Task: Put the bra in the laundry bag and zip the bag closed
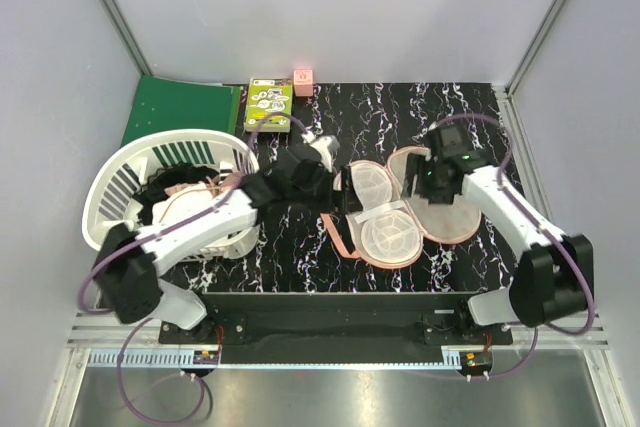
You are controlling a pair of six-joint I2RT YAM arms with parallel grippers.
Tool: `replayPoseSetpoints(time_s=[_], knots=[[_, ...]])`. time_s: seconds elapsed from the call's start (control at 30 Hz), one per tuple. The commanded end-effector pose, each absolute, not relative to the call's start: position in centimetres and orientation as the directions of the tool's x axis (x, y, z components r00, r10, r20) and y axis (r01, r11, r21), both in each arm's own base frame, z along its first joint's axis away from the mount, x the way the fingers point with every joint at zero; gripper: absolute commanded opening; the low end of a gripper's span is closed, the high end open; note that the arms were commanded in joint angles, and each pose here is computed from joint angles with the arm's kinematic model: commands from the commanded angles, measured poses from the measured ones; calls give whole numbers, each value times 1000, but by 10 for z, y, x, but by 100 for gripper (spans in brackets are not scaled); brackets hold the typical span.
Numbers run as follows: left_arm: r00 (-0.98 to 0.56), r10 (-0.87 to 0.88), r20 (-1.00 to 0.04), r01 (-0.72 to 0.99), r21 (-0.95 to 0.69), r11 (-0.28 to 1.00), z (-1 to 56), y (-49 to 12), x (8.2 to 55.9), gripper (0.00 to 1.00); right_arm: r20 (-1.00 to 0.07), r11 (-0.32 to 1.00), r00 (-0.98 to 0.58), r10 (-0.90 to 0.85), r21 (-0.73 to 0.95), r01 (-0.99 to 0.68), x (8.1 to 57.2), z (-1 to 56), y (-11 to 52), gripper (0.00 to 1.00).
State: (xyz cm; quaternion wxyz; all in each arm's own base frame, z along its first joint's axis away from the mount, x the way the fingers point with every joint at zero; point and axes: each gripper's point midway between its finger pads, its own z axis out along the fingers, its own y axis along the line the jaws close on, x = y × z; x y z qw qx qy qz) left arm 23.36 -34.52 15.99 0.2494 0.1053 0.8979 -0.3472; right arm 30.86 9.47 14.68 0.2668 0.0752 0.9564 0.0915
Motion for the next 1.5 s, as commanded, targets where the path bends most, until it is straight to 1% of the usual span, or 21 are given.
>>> replayPoseSetpoints(time_s=[0.0,0.07,0.13,0.17,0.23,0.3,0.33,0.37,0.43,0.47,0.53,0.57,0.67,0.73,0.8,0.83,0.97,1.07,1.23,1.37,1.47], knots=[[-780,-73,-622,387,-570,725,224,-293,234,83,-402,952,-888,225,286,112,294,99,135,76],[-778,-154,-609,303,-578,758,223,-255,243,86,-385,960,-901,201,262,102,284,84,150,76],[-758,-227,-611,258,-602,756,238,-219,238,88,-360,963,-917,171,258,78,269,69,165,76],[-734,-291,-613,197,-603,773,242,-192,249,88,-354,957,-915,191,275,94,267,64,172,75],[-705,-330,-628,159,-593,789,254,-163,242,90,-335,949,-922,194,302,90,255,49,189,75],[-669,-378,-640,51,-546,836,259,-126,244,94,-324,947,-923,209,304,107,248,37,195,75],[-664,-390,-638,18,-535,845,260,-117,245,94,-320,936,-916,242,327,132,246,30,200,74],[-679,-411,-609,-52,-518,854,252,-101,243,94,-317,931,-916,245,341,131,243,26,207,75],[-695,-437,-571,-115,-512,851,246,-88,247,92,-313,897,-901,301,414,156,244,22,221,75],[-685,-476,-551,-168,-516,840,243,-74,248,91,-282,879,-915,290,457,137,237,22,237,75],[-675,-511,-533,-216,-520,827,236,-63,250,91,-265,825,-913,311,553,121,240,31,265,75],[-652,-539,-533,-252,-519,817,235,-52,253,91,-232,806,-930,285,583,102,231,32,281,75],[-651,-560,-512,-288,-516,807,225,-45,258,89,-214,749,-946,242,661,41,228,54,316,75],[-658,-571,-491,-307,-517,799,216,-45,260,87,-234,737,-945,230,676,12,230,70,321,76],[-667,-578,-471,-319,-521,792,208,-46,262,85,-290,735,-928,236,678,-25,233,92,316,78],[-669,-585,-458,-336,-515,788,202,-45,261,84,-336,761,-914,227,647,-49,233,101,305,78],[-631,-634,-446,-436,-472,766,182,-32,255,66,-448,827,-876,176,550,-116,229,125,274,82],[-593,-673,-442,-480,-477,736,175,-28,254,65,-519,846,-838,170,513,-146,229,147,258,84],[-592,-700,-400,-509,-488,709,164,-31,267,64,-564,829,-809,168,524,-193,227,172,255,85],[-563,-714,-416,-531,-480,698,160,-24,278,62,-562,833,-812,157,518,-197,226,169,253,85],[-571,-716,-402,-542,-471,696,153,-24,283,60,-553,835,-819,154,516,-192,222,165,252,85]])
